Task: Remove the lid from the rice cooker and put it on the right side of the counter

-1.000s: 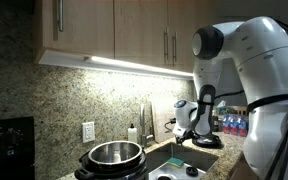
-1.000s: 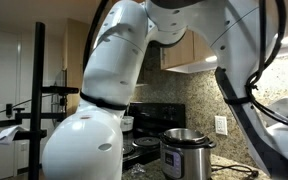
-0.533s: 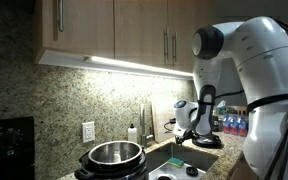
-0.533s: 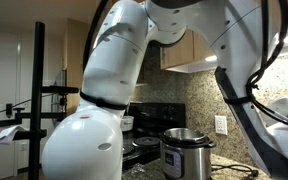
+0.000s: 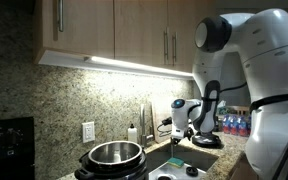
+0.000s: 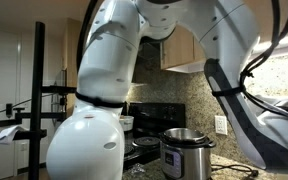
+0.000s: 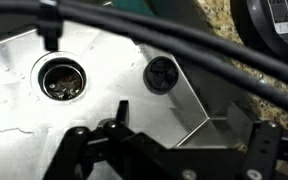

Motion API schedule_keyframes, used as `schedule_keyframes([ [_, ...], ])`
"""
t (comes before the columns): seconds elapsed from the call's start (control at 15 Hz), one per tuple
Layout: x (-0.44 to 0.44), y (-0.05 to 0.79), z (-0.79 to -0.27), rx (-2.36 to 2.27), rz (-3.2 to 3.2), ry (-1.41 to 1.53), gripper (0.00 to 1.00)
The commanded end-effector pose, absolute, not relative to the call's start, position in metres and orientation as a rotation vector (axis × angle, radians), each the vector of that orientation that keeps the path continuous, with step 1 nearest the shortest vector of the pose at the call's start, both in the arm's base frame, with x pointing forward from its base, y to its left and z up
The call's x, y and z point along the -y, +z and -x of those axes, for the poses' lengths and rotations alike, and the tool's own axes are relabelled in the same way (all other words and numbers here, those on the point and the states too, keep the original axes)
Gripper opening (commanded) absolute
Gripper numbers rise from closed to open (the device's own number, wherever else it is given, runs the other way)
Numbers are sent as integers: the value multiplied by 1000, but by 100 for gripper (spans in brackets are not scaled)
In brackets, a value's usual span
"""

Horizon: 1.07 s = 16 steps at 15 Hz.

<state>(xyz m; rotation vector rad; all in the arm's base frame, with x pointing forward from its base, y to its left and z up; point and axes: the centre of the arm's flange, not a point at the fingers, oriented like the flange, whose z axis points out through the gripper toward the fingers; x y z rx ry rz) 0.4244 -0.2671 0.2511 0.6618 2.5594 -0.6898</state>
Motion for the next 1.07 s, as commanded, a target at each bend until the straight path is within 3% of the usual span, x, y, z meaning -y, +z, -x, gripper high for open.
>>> schedule_keyframes([
  [0.0,225,284,-378,-2587,-388,-646,100],
  [0.47,191,311,-316,-2731,-22,-464,100],
  [1.0,192,361,-305,-2688,5,-593,100],
])
